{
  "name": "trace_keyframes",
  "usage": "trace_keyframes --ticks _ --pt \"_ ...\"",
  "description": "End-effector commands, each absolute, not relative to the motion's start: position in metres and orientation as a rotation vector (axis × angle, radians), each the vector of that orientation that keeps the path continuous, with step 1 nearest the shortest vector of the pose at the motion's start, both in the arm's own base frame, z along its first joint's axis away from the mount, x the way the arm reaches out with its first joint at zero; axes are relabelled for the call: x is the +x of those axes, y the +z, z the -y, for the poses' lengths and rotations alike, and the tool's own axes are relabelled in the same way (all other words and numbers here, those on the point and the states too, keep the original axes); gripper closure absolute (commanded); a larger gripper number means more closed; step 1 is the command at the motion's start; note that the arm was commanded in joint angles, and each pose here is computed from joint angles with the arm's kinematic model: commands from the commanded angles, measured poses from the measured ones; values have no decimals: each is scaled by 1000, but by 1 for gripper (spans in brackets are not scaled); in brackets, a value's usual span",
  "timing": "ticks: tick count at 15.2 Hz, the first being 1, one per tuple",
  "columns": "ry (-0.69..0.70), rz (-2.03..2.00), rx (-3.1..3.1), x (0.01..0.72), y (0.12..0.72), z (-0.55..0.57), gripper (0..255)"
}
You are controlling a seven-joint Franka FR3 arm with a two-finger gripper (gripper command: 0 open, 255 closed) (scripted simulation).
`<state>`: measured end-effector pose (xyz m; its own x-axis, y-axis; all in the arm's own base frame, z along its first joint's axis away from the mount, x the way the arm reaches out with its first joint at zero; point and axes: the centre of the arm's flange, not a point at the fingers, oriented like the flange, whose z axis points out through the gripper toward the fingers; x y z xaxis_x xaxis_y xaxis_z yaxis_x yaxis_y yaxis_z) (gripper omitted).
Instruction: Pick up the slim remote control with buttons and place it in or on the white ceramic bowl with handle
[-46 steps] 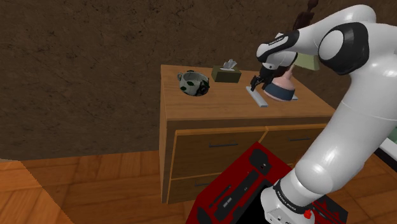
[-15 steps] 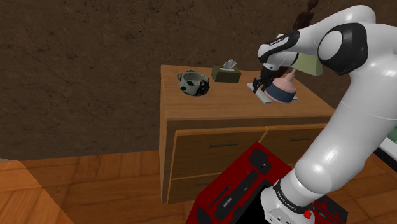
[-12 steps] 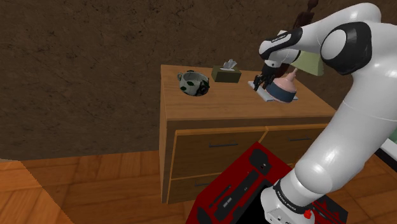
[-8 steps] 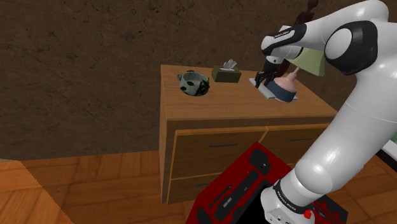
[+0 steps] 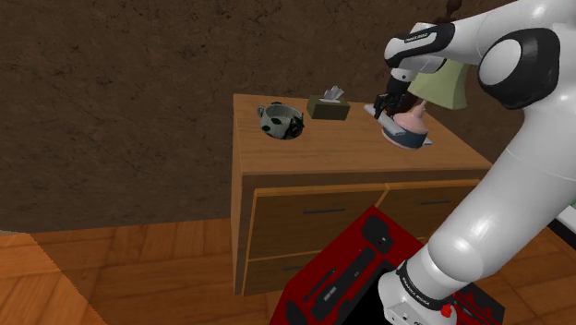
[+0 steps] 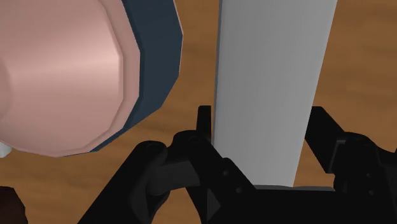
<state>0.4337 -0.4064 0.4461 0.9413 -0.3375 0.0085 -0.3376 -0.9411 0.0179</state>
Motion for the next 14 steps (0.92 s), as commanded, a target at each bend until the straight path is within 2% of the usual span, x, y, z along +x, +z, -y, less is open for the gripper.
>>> trace_keyframes --ticks 1,10,14 --pt "9 536 3076 432 457 407 255" --pt "9 536 3076 432 501 407 255" --pt "9 536 3076 467 501 368 255"
